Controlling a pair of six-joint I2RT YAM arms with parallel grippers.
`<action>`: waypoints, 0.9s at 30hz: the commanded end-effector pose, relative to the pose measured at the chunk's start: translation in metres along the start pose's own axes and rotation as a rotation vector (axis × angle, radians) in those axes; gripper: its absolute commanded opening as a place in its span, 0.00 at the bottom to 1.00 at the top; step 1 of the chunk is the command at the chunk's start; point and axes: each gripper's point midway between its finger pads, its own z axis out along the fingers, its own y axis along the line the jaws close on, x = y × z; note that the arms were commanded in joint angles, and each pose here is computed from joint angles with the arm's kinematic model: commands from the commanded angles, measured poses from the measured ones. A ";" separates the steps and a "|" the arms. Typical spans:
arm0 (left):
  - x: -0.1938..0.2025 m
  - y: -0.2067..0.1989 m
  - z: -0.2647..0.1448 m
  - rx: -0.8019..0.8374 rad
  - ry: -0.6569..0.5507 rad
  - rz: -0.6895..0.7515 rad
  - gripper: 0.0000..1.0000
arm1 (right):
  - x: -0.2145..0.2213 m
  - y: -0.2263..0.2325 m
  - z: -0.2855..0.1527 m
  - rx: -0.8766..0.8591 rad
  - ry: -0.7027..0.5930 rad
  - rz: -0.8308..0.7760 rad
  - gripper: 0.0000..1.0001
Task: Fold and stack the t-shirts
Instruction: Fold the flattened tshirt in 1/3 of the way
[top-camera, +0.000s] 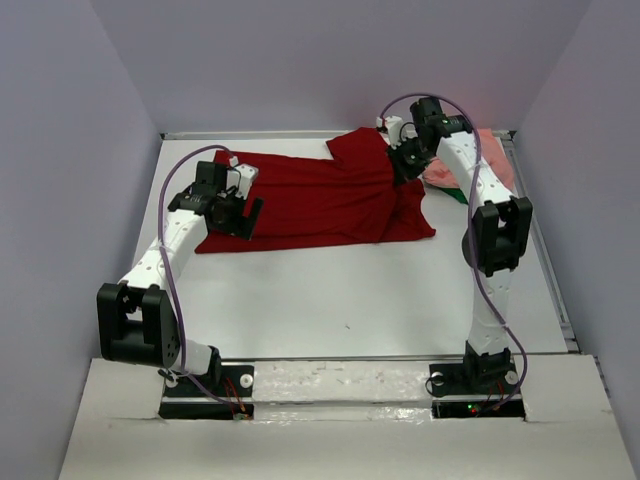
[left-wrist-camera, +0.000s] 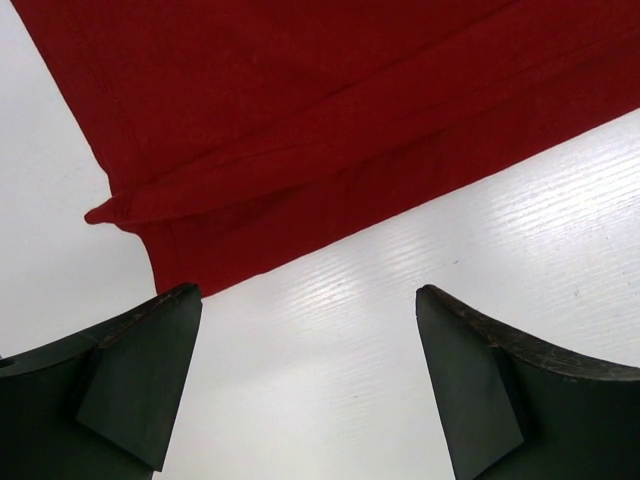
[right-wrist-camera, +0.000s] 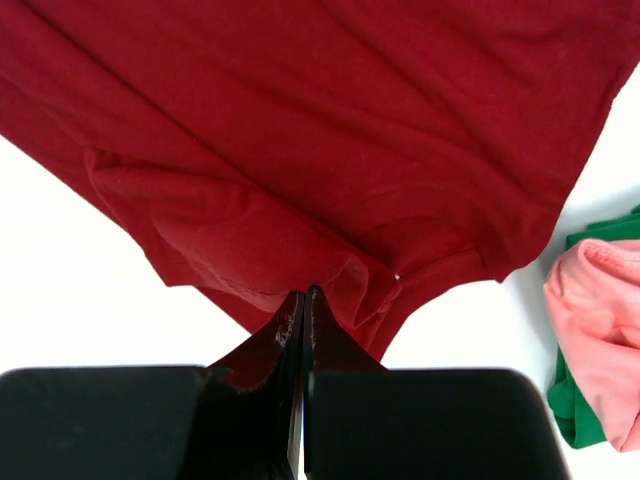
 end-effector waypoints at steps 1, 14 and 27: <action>-0.001 -0.002 -0.005 -0.003 -0.020 0.000 0.99 | -0.021 -0.010 -0.006 0.029 -0.067 0.016 0.00; 0.003 -0.004 -0.003 0.004 -0.014 0.002 0.99 | -0.032 -0.025 0.013 0.065 -0.115 0.015 0.00; 0.008 -0.006 -0.002 0.007 -0.007 0.002 0.99 | -0.022 -0.060 0.033 0.214 -0.068 0.051 0.00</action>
